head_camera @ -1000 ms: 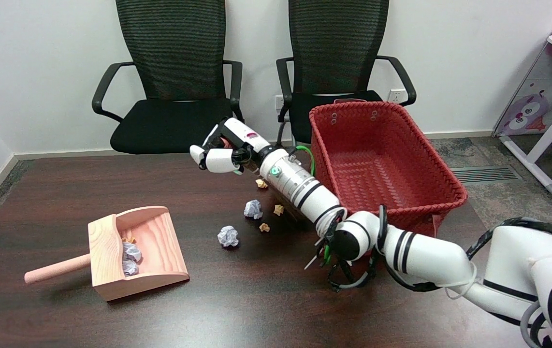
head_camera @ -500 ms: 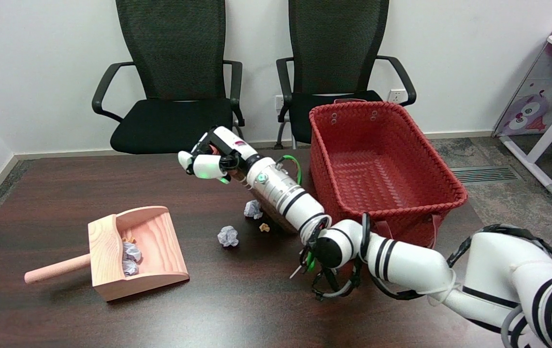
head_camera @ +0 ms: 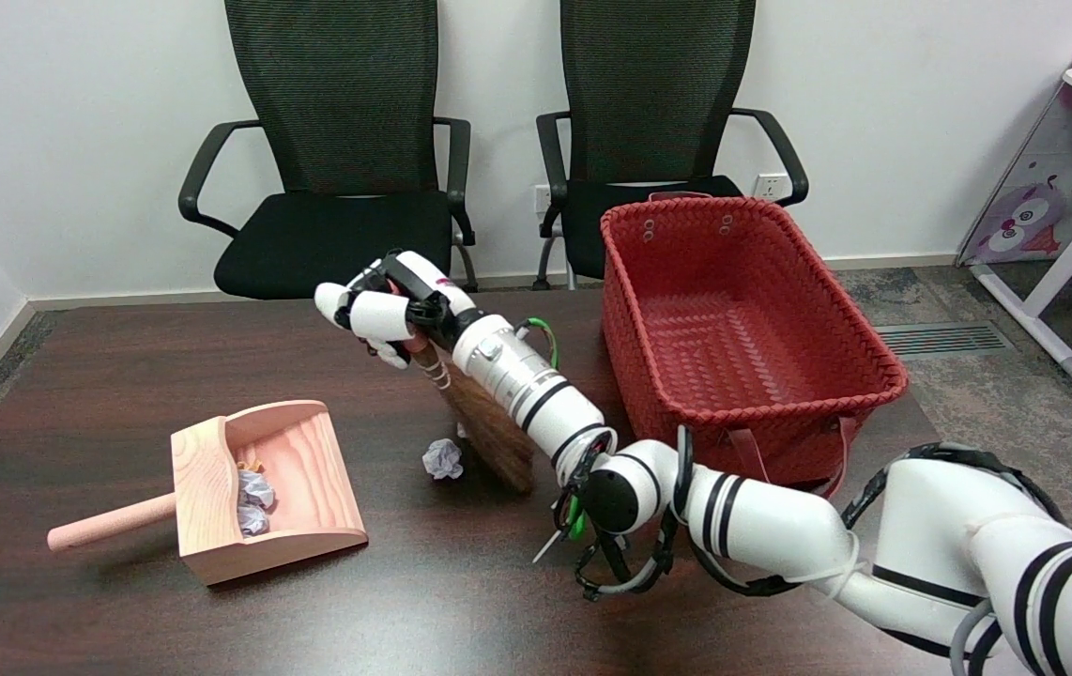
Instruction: Sweep the paper ball into the dustpan.
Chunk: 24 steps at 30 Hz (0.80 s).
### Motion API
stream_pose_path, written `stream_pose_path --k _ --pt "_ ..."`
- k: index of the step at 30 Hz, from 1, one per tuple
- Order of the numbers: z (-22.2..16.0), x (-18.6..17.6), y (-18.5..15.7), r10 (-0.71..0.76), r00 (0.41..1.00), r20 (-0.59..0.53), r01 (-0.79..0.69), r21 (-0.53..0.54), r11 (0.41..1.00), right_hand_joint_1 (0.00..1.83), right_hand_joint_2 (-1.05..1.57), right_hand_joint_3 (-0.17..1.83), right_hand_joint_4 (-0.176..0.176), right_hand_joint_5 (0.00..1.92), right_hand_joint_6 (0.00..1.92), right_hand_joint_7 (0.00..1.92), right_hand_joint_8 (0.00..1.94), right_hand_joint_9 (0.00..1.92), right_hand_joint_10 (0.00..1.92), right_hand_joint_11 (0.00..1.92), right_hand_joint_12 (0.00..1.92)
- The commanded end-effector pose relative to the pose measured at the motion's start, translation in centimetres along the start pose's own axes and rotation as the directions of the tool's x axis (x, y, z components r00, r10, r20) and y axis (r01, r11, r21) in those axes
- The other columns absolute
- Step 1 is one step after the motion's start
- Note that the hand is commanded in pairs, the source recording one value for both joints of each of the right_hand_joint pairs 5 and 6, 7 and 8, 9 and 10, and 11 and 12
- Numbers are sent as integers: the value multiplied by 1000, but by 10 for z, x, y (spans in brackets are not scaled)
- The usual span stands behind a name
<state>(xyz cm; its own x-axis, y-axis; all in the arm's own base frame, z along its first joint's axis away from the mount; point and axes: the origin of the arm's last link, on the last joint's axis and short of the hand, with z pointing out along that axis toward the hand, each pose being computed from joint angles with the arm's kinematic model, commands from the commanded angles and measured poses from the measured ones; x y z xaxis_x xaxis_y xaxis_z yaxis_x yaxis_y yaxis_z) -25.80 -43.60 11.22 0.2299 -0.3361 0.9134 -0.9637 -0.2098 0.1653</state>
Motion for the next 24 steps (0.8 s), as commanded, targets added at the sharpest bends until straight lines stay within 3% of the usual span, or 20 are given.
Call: stream_pose_path --k 1,8,24 --pt "7 -17 -10 352 936 4 -352 10 936 779 1137 1685 28 1920 1920 1920 1920 1920 1920 1920 1920" --pt "5 -19 -16 477 879 16 -477 24 879 765 1146 1650 23 1920 1920 1920 1920 1920 1920 1920 1920" --pt "9 -15 -14 595 803 1 -595 17 803 759 1116 1678 18 1920 1920 1920 1920 1920 1920 1920 1920"
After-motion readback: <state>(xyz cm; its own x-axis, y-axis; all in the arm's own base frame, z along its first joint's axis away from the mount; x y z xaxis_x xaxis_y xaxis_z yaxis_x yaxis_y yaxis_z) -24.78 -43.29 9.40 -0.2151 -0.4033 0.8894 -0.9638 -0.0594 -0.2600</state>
